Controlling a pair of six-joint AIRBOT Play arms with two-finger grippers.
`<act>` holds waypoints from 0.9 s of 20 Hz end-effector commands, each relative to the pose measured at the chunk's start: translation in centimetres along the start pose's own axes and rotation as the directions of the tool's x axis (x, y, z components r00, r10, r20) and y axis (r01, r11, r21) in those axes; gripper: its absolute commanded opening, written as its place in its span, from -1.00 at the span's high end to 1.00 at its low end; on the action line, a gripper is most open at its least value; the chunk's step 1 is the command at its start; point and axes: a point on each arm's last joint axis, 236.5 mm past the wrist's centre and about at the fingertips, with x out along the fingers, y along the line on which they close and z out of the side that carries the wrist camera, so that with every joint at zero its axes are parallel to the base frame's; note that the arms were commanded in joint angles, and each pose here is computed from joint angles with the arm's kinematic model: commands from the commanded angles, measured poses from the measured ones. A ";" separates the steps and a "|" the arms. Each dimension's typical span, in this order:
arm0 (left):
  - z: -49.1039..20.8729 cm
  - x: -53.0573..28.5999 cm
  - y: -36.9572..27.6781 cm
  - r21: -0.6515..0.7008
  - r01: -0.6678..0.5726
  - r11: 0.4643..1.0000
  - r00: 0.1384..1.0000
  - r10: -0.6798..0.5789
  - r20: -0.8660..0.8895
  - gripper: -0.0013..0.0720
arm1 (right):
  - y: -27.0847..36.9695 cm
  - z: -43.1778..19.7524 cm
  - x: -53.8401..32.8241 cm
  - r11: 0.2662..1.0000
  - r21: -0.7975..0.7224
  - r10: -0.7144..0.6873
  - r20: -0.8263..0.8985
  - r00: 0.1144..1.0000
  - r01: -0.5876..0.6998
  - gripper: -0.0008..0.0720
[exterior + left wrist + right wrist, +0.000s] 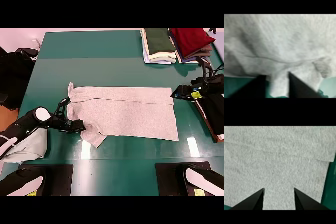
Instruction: Fold the shirts.
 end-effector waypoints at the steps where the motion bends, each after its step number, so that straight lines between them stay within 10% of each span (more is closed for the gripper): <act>1: 0.0 0.6 0.4 0.003 -0.017 1.000 1.000 0.017 -0.011 0.89 | 0.0 -0.2 0.0 1.000 0.001 0.002 -0.006 1.000 -0.002 -0.20; 10: 2.8 -7.4 -2.2 0.237 -0.099 0.966 0.993 0.080 0.090 0.90 | -8.1 -10.4 0.5 0.972 0.223 -0.021 -0.253 0.967 0.080 -0.25; 12: 2.8 -7.5 -2.2 0.238 -0.100 0.966 0.992 0.080 0.093 0.90 | -10.2 -14.5 1.4 0.932 0.352 0.021 -0.298 0.954 0.090 -0.49; 18: 3.8 -7.6 -2.5 0.236 -0.098 0.967 0.988 0.067 0.136 0.90 | -8.4 -19.4 5.6 0.831 0.556 0.244 -0.314 0.917 -0.031 -0.42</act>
